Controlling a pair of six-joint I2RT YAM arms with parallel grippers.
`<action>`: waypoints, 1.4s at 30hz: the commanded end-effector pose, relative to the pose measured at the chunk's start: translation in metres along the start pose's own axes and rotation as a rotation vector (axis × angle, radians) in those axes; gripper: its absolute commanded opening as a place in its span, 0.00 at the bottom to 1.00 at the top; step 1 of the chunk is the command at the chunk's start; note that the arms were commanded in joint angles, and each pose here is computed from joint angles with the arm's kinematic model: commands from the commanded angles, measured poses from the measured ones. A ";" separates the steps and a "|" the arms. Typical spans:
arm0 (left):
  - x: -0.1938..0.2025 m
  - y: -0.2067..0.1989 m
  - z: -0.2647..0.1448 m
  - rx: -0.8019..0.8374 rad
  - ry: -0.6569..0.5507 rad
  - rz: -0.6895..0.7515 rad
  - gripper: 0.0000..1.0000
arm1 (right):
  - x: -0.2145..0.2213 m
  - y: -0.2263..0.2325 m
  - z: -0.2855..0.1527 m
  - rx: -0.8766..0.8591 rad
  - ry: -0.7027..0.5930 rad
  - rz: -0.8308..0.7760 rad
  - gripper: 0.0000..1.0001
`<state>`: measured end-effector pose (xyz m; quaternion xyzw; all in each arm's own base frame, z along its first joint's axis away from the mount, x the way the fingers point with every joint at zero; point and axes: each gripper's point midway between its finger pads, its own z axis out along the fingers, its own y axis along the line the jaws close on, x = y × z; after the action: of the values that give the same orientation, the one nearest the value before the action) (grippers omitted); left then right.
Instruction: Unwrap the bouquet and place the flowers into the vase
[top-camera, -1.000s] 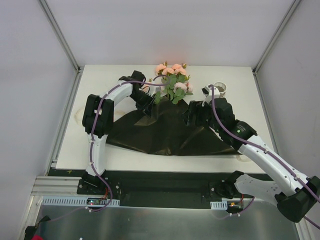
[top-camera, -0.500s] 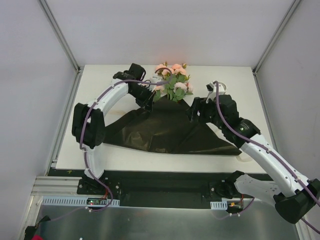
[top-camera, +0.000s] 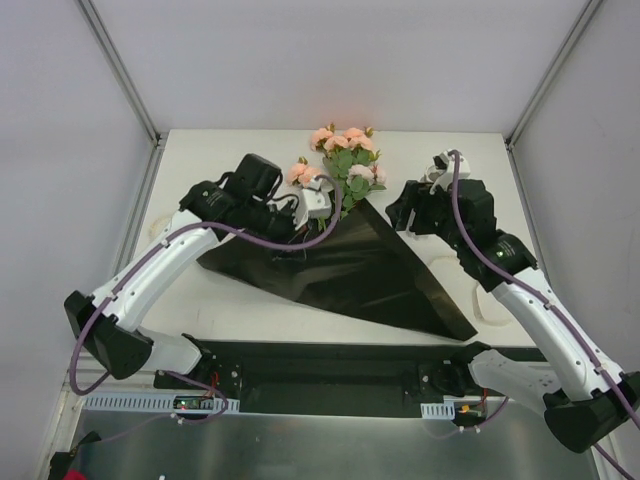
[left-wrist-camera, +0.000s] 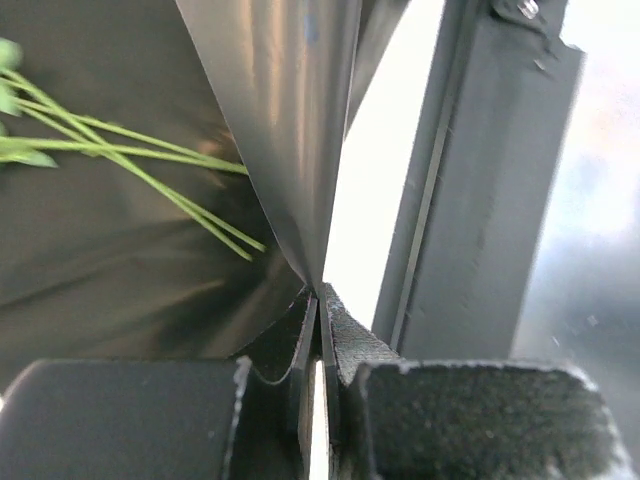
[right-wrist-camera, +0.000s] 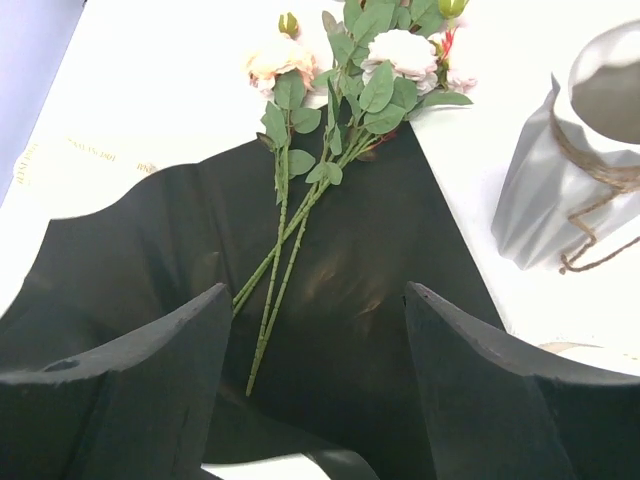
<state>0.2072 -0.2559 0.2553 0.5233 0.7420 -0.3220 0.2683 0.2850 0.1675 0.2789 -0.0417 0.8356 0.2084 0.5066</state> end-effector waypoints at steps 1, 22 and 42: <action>0.042 -0.054 -0.008 0.187 0.024 0.042 0.00 | -0.021 0.005 -0.018 -0.029 -0.054 -0.001 0.72; 0.053 -0.117 -0.069 0.352 0.057 0.195 0.84 | 0.156 0.114 -0.047 -0.420 0.392 -0.184 0.58; 0.118 0.089 -0.033 -0.436 0.264 -0.368 0.81 | 0.090 0.063 0.060 0.040 0.355 -0.218 0.53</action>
<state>0.2168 -0.1695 0.1963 0.4439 0.8543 -0.1704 0.2101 0.2313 0.2502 0.2093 -0.1766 0.8963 0.1546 0.3763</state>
